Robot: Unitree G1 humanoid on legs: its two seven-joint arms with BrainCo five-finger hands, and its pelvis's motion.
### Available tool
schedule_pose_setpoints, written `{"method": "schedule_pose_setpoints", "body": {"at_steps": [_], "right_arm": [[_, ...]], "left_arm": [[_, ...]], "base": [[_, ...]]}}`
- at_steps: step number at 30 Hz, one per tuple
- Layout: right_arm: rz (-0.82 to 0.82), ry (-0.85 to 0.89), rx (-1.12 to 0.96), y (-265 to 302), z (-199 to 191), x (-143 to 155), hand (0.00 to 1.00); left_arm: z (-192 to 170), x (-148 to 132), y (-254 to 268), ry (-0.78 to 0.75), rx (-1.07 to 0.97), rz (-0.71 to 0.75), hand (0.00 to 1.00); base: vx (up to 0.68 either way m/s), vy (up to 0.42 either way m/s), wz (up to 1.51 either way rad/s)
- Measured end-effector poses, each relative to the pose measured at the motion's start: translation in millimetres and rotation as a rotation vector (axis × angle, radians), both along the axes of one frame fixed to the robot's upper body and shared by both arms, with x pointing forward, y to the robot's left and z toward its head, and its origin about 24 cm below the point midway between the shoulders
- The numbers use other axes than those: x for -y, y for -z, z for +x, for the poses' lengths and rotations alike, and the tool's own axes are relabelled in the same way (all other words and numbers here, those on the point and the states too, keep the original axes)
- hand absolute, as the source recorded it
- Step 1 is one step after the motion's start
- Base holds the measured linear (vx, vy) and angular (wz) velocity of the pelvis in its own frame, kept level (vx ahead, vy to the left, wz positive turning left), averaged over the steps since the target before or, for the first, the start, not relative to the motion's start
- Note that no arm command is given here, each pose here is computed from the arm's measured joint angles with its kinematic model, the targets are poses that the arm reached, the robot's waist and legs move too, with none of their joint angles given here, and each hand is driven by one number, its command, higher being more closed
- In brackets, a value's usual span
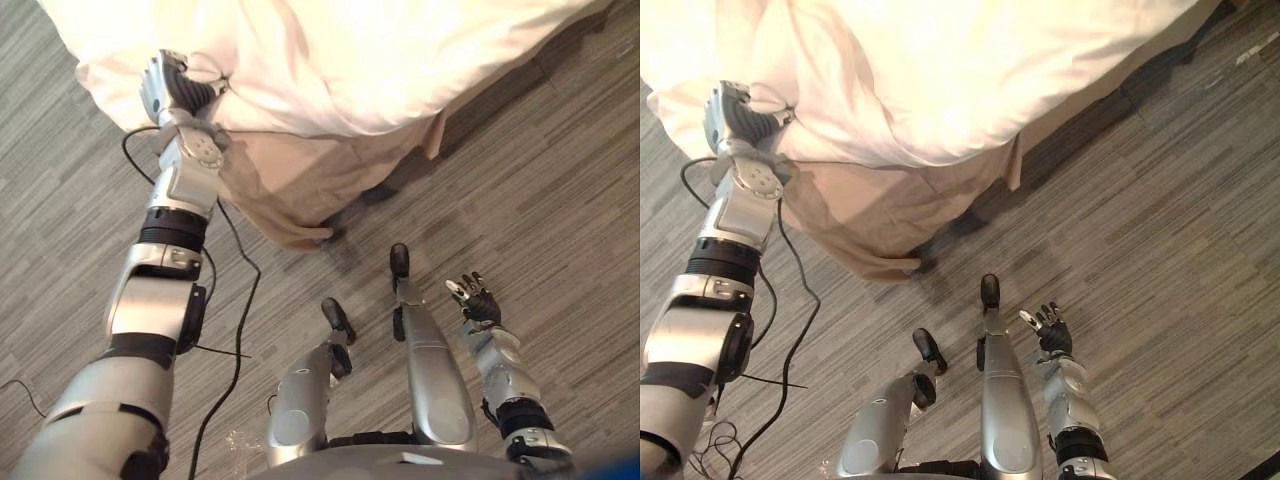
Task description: Tidy the bed and pick cloth on bed and put in laundry
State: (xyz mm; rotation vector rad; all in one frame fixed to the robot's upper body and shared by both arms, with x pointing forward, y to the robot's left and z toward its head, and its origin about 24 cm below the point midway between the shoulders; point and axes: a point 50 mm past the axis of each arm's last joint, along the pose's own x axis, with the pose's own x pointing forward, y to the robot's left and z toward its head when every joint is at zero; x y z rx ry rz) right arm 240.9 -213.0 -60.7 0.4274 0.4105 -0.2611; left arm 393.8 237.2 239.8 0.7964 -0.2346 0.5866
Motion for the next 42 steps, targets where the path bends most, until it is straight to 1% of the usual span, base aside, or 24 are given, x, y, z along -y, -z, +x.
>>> {"method": "schedule_pose_setpoints", "body": {"at_steps": [2,4,6,9,11,13,16,19,20,21,23,25,30,34,35,37,39,40,42], "right_arm": [[0.009,-0.002,-0.031,6,-5,0,0.0],[0.013,0.004,-0.055,11,-8,1,0.0],[0.02,0.022,-0.134,25,-19,5,0.0],[0.014,0.06,-0.264,43,-39,21,0.0],[-0.002,0.07,-0.313,48,-47,28,0.0],[0.001,0.077,-0.346,52,-52,29,0.0],[0.007,0.085,-0.385,59,-64,28,0.0],[0.01,0.096,-0.428,65,-79,30,0.0],[0.006,0.098,-0.448,68,-87,31,0.0],[0.005,0.098,-0.456,69,-89,31,0.0],[0.005,0.096,-0.505,76,-108,33,0.0],[0.027,0.09,-0.536,80,-119,30,0.0],[0.047,0.089,-0.643,90,-152,31,0.0],[0.068,0.084,-0.652,91,-156,30,0.0],[0.073,0.078,-0.654,91,-156,30,0.0],[0.075,0.059,-0.662,92,-156,27,0.0],[0.099,0.045,-0.673,96,-159,17,0.0],[0.107,0.04,-0.672,96,-160,15,0.0],[0.119,0.031,-0.663,96,-159,14,0.0]], "left_arm": [[0,6,2,0.054,0.005,0.033,1.0],[-3,4,4,0.075,0.021,0.048,1.0],[-12,2,11,0.135,0.058,0.076,1.0],[-31,-3,30,0.234,0.076,0.131,1.0],[-44,-6,47,0.288,0.071,0.135,1.0],[-58,-6,62,0.342,0.064,0.144,1.0],[-80,2,83,0.446,0.05,0.162,1.0],[-98,9,109,0.51,0.012,0.121,1.0],[-102,14,118,0.522,-0.004,0.083,0.0],[-103,15,122,0.527,-0.014,0.069,0.0],[-113,24,146,0.538,-0.059,-0.015,0.0],[-121,27,161,0.539,-0.1,-0.059,0.0],[-143,25,195,0.512,-0.214,-0.166,0.0],[-156,23,227,0.466,-0.312,-0.273,0.0],[-167,20,243,0.435,-0.371,-0.306,0.0],[-183,13,264,0.37,-0.443,-0.327,0.0],[-216,-3,295,0.236,-0.566,-0.369,0.0],[-224,-8,303,0.191,-0.594,-0.383,0.0],[-259,-20,331,0.015,-0.696,-0.433,0.0]], "base": [[0.05,0.018,0.21],[0.06,0.017,0.21],[0.08,0.027,0.3],[0.08,0.036,0.43],[0.08,0.046,0.35],[0.09,0.043,0.22],[0.07,0.015,0.09],[0.03,-0.011,-0.08],[0.0,0.0,0.0],[0.0,-0.022,0.1],[-0.01,-0.027,0.17],[0.01,-0.032,0.08],[0.07,-0.018,0.19],[0.04,0.025,0.13],[0.0,0.024,0.28],[-0.01,0.026,0.26],[-0.03,0.041,0.15],[-0.03,0.024,0.18],[-0.03,0.018,0.21]]}}
